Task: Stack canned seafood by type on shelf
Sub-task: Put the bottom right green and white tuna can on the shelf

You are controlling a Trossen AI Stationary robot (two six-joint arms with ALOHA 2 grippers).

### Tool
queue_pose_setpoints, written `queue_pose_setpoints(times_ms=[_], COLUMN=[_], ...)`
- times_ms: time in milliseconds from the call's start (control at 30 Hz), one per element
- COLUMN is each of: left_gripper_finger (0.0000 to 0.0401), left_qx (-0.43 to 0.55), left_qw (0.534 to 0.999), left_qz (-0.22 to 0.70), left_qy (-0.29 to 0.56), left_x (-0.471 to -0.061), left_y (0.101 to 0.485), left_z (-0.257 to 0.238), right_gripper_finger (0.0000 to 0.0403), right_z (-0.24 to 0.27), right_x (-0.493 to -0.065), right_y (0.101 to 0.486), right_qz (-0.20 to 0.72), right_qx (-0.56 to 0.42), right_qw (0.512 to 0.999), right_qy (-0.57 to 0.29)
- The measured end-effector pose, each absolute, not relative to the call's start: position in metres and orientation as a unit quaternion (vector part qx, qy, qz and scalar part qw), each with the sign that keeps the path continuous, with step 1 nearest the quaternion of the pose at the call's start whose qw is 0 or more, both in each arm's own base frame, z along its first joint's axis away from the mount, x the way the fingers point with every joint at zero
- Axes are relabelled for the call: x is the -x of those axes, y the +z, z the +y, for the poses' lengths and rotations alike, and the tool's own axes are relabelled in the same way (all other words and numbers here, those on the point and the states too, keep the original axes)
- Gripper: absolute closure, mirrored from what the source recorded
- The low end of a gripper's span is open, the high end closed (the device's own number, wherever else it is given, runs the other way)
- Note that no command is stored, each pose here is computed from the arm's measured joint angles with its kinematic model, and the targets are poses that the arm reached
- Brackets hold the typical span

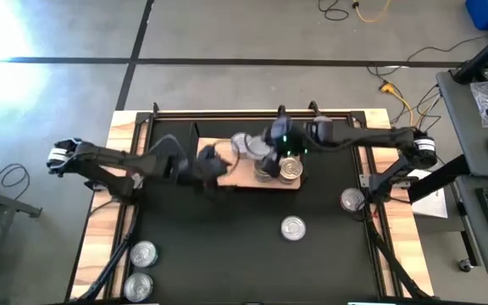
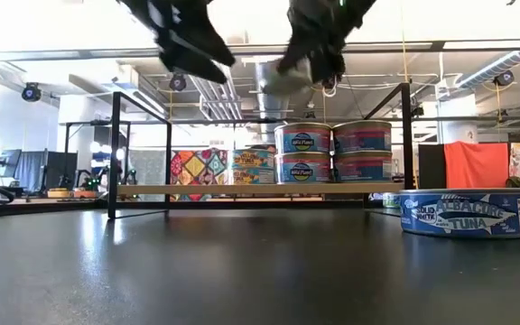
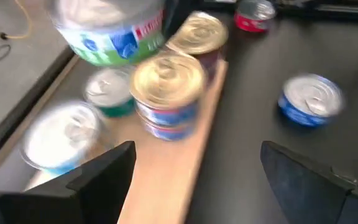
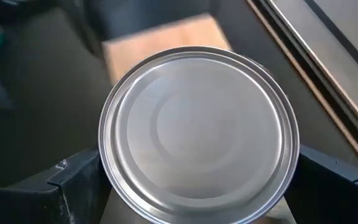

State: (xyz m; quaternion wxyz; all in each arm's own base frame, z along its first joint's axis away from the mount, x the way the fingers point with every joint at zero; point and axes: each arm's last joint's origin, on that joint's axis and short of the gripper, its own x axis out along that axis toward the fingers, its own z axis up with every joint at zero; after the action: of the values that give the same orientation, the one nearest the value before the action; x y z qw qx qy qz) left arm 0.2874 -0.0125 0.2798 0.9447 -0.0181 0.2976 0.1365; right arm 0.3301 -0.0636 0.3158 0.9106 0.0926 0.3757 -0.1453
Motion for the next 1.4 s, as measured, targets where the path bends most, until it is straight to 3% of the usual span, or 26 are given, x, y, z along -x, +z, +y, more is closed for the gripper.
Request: queue_pose_setpoints(times_ms=[300,567,1033,1400], left_gripper_finger=[0.0072,0.0080,0.0137,0.0140], left_qx=[-0.003,0.058,0.076,0.068], left_qw=[0.968,0.973,0.962,0.958], left_qz=[0.223,0.200,0.256,0.278], left_qy=[0.117,0.101,0.056,0.035], left_x=[-0.295,-0.315,-0.372,-0.378], left_y=[0.329,0.318,0.280,0.264], left_z=[0.085,0.165,0.204,0.206], right_gripper_finger=[0.0033,0.0033,0.0033,0.0033], right_z=[-0.133,-0.155,-0.164,-0.163], right_x=[-0.316,-0.320,-0.329,-0.328], right_y=[0.300,0.280,0.250,0.247], right_qz=[0.403,0.427,0.483,0.486], right_qx=[-0.124,-0.108,-0.049,-0.063], right_qw=[0.889,0.883,0.866,0.866], right_qy=[-0.180,-0.163,-0.121,-0.098])
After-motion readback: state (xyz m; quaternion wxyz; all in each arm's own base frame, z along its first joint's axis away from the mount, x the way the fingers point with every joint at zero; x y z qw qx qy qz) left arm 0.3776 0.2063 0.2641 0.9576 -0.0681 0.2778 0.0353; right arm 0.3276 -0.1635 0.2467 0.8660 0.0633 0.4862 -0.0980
